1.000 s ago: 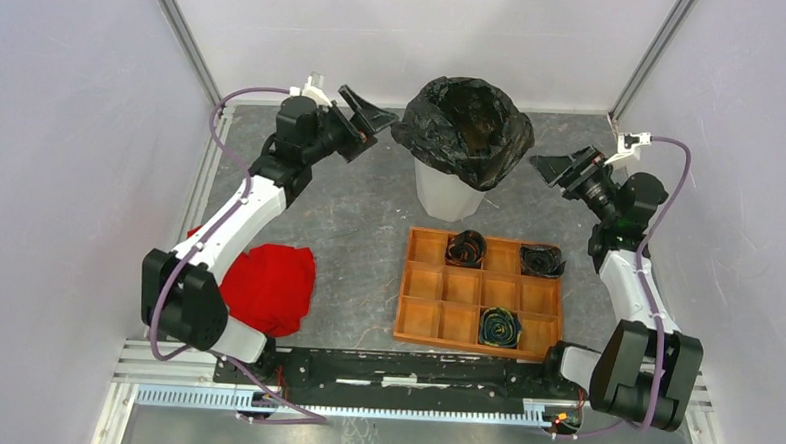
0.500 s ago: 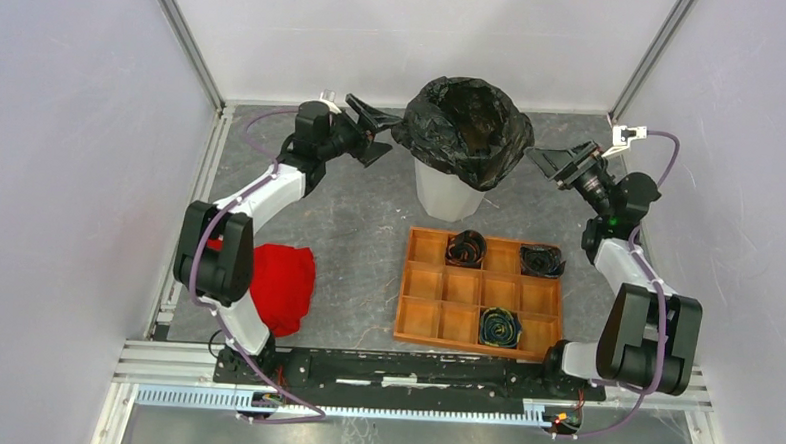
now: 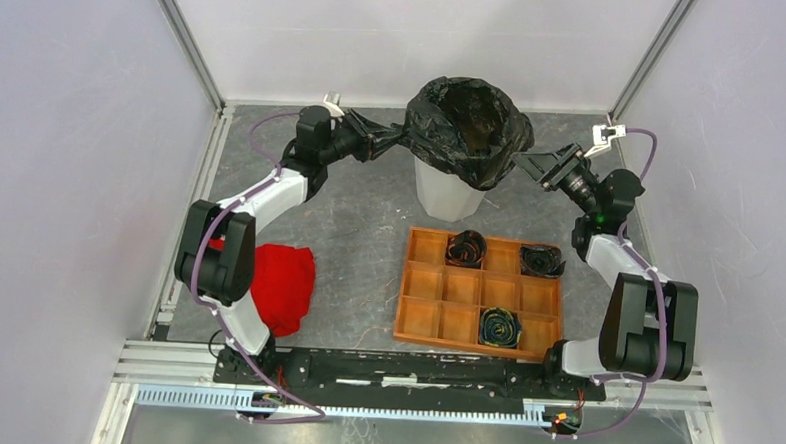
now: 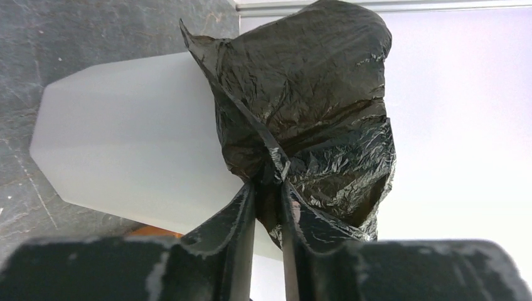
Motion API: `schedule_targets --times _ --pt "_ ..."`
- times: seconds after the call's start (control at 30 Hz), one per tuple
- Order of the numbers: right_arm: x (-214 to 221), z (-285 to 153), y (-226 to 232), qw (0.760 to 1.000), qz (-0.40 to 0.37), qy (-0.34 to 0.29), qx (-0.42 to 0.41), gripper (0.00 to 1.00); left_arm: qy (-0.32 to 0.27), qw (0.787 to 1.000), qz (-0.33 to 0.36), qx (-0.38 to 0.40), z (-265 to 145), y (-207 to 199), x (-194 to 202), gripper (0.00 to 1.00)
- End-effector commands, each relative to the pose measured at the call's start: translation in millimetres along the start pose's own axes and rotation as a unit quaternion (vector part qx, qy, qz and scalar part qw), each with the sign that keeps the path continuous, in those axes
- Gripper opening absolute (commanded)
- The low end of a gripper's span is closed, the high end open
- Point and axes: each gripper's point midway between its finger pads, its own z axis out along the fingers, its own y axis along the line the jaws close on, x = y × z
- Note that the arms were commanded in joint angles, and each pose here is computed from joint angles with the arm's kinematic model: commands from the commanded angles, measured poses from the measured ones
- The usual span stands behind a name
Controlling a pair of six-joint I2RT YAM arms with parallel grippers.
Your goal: Put the trash bags into the trash bin
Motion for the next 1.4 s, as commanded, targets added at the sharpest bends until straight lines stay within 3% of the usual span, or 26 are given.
schedule_targets --times 0.0,0.13,0.2,0.43,0.6,0.8,1.17,1.37 --pt "-7 7 7 0.999 -0.030 -0.011 -0.020 0.65 0.018 0.999 0.013 0.038 2 -22 9 0.24" --pt "1 6 -9 0.999 -0.034 0.000 0.012 0.78 0.016 0.999 0.021 0.031 -1 -16 10 0.04" --pt "4 5 -14 0.999 -0.036 0.002 0.018 0.80 0.016 0.999 0.025 0.025 -4 -12 12 0.02" --pt "11 15 5 0.999 -0.031 0.004 -0.041 0.67 0.019 0.994 0.099 0.048 -15 -17 22 0.02" --pt "13 14 9 0.998 -0.040 -0.005 -0.046 0.26 -0.004 0.990 0.136 0.035 -27 -8 23 0.02" --pt "32 10 -19 0.999 -0.036 0.022 0.003 0.00 0.002 0.992 0.129 -0.002 -16 21 23 0.02" --pt "38 14 -64 0.991 -0.075 0.067 0.086 0.01 0.006 0.984 0.149 -0.099 4 73 9 0.02" --pt "38 18 -73 0.990 -0.075 0.072 0.094 0.03 0.016 0.981 0.160 -0.108 12 75 15 0.02"
